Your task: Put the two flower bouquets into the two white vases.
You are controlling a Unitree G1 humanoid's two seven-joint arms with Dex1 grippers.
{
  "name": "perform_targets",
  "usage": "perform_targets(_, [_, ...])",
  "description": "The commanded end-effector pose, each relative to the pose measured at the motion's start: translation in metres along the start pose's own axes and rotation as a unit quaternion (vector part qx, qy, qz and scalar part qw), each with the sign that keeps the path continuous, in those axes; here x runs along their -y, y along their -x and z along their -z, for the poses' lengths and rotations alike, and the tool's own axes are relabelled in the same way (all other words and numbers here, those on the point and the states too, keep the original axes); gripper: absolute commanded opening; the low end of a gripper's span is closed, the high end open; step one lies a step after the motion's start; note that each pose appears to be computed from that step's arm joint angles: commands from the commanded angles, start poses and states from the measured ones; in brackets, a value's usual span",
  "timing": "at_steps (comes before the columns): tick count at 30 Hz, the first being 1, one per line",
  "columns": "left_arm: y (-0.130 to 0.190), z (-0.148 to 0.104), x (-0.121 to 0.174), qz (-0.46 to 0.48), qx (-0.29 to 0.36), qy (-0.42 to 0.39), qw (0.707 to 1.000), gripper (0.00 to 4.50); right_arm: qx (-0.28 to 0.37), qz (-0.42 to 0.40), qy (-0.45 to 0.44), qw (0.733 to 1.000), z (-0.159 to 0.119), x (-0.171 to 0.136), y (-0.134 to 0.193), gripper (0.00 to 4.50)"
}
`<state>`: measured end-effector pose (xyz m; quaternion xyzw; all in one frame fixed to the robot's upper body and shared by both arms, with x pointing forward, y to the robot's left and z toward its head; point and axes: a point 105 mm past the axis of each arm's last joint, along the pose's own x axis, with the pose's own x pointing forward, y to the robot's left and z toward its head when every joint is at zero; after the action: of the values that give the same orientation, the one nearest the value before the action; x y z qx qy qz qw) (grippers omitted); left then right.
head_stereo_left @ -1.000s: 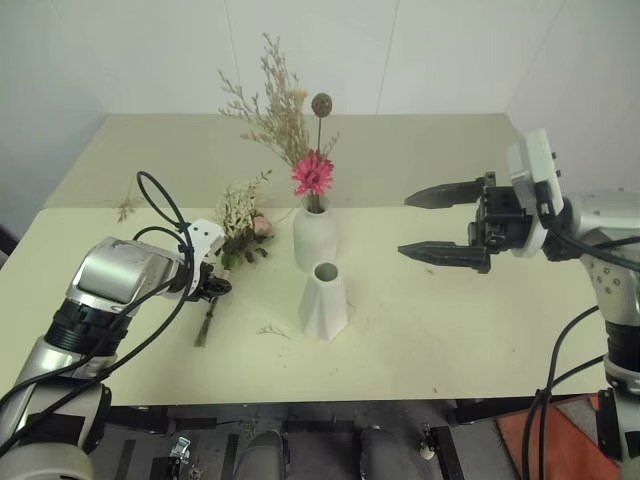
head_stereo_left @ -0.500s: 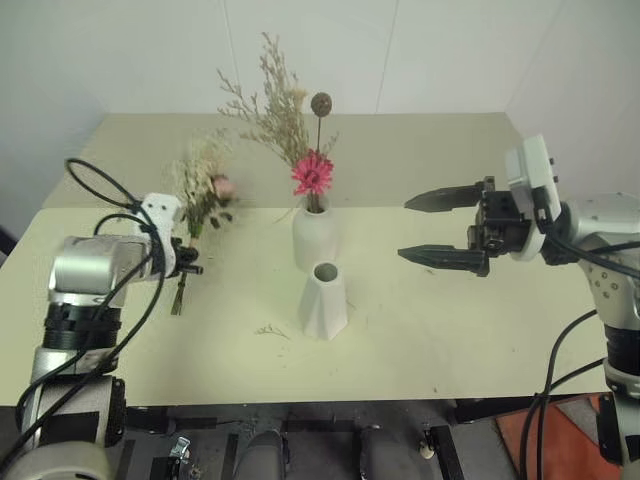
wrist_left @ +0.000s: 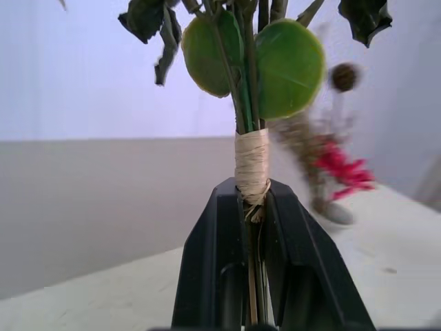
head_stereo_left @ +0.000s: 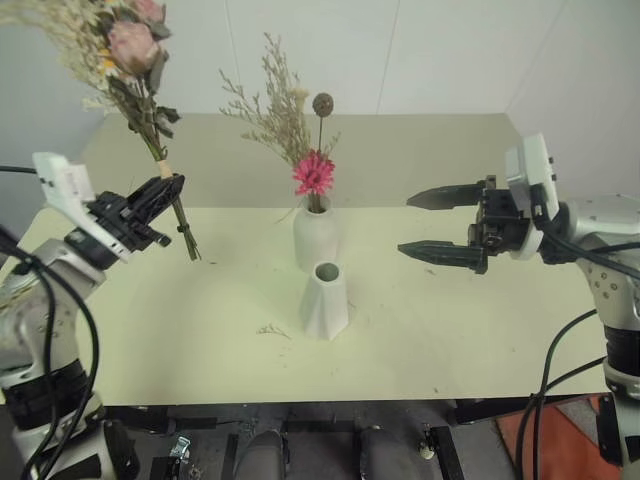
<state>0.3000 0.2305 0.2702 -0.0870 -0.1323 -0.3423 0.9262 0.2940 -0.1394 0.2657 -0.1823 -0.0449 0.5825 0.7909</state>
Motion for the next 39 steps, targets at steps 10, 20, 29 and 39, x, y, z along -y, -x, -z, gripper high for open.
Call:
perform_targets(10, [-0.039, -0.029, 0.070, 0.244, 0.038, 0.005, 0.969, 0.11, 0.013, 0.029, -0.009, 0.999, -0.007, -0.009, 0.018, 4.23])
perform_targets(20, [-0.072, -0.023, 0.104, 0.346, 0.065, 0.047, 0.935, 0.11, 0.006, 0.038, -0.037, 0.999, 0.003, -0.029, 0.023, 4.23])
perform_targets(29, [-0.093, -0.012, 0.116, 0.390, 0.064, 0.062, 0.916, 0.11, 0.022, 0.078, -0.040, 0.996, 0.002, -0.027, 0.024, 4.23])
perform_targets(39, [-0.102, 0.015, 0.122, 0.397, 0.031, 0.076, 0.914, 0.11, 0.016, 0.101, -0.044, 0.994, 0.004, -0.026, 0.032, 4.23])
